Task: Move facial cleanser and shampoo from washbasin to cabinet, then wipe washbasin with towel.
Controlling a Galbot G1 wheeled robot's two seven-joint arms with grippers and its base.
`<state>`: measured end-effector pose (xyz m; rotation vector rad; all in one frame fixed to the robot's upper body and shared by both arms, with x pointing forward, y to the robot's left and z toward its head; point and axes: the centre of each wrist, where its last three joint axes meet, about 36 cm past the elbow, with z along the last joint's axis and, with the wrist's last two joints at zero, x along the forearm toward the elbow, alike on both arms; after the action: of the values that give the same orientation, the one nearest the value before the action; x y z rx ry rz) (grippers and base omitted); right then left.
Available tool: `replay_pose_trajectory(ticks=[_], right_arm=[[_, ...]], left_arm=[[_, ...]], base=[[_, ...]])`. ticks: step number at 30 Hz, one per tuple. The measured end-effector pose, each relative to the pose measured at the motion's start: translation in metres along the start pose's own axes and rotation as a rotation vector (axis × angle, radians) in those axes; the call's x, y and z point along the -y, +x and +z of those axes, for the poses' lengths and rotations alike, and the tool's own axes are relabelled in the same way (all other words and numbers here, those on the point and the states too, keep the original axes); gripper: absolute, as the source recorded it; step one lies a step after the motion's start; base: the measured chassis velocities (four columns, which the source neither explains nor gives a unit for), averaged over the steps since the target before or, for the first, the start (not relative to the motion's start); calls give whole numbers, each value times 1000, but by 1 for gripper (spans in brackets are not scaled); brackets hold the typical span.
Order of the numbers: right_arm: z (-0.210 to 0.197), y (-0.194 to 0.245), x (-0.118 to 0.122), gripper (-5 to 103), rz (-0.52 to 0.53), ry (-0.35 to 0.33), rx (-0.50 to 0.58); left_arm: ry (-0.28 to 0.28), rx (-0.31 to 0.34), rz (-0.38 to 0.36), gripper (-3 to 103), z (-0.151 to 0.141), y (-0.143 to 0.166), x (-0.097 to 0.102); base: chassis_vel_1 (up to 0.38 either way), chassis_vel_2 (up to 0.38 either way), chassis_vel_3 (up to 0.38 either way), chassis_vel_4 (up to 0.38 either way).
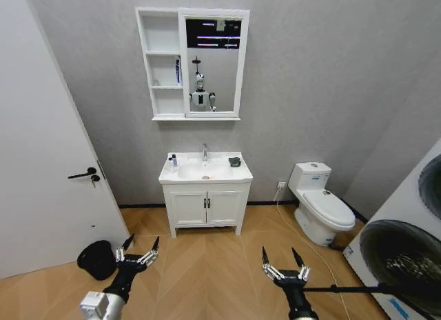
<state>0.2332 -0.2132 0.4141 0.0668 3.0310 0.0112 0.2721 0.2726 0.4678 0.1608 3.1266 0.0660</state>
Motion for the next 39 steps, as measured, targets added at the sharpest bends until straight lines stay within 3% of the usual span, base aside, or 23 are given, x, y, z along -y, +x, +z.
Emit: replay_pose_trajectory(ticks=[16, 28, 39], right_arm=[[4, -2, -1, 101, 0, 1, 20], [-1, -1, 3, 91, -6, 16, 49], [2, -2, 3, 100, -27, 19, 49]], left_arm=[[-3, -6, 2, 93, 1, 1, 2], [4, -15, 29, 93, 8, -3, 17], [3, -14, 14, 93, 10, -5, 12]], base=[[0, 0, 0, 0], [-43, 40, 44, -41], [-214, 203, 214, -214]])
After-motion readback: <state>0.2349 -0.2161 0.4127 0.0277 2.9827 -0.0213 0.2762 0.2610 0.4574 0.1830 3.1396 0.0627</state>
